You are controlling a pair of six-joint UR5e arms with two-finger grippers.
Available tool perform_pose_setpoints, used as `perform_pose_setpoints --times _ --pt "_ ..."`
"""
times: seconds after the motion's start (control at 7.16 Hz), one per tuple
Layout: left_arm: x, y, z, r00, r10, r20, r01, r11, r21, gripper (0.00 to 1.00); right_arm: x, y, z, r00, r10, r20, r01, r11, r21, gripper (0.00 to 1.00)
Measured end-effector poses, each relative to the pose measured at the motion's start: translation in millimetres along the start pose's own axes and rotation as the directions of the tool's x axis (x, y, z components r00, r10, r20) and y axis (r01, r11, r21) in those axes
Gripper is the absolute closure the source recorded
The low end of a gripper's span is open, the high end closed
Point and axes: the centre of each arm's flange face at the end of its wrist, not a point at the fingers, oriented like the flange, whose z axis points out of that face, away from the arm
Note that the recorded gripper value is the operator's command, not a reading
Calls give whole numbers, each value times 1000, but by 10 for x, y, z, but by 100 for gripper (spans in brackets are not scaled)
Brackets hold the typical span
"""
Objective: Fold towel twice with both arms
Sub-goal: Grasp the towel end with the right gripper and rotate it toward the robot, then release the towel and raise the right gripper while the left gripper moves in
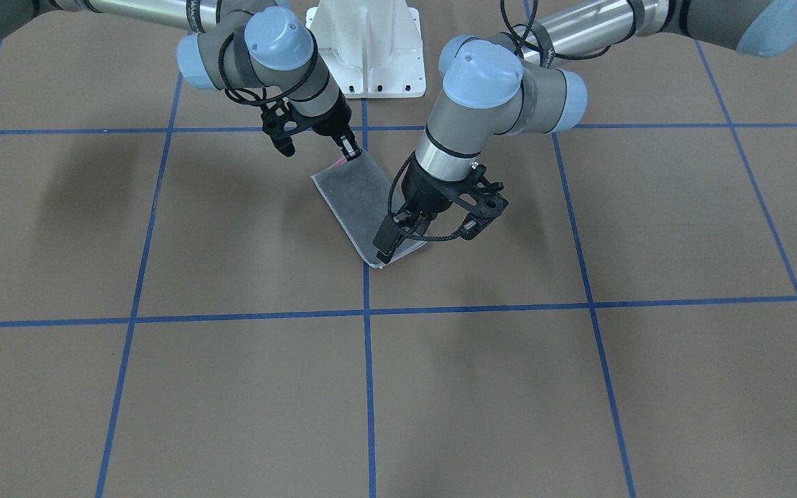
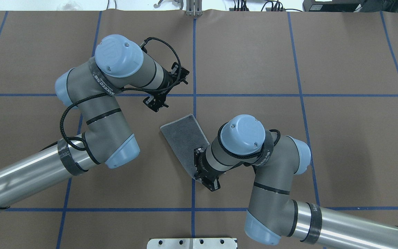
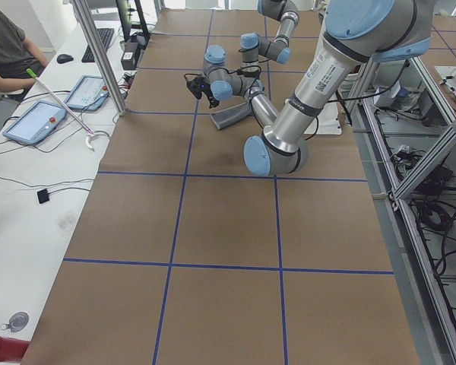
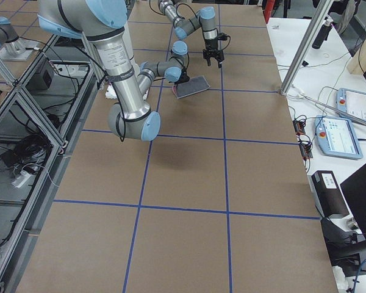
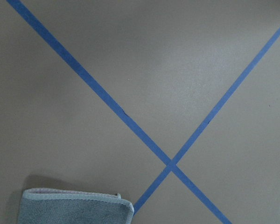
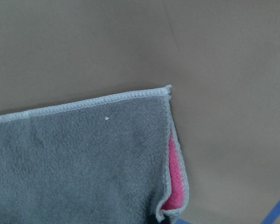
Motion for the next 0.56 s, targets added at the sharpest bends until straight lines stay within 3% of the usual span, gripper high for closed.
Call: perform_pose_setpoints --times 0.14,0.28,0.56 --pt "-3 -2 2 1000 0 1 0 1000 0 0 28 104 25 1000 9 -5 -9 1000 -9 100" --pt "-6 -2 1 1000 -1 3 1 1000 0 0 31 214 25 1000 15 -5 -15 1000 -20 4" --pt "-93 -12 -22 1000 0 10 0 1000 -2 0 20 335 10 1000 1 -1 -1 999 -34 0"
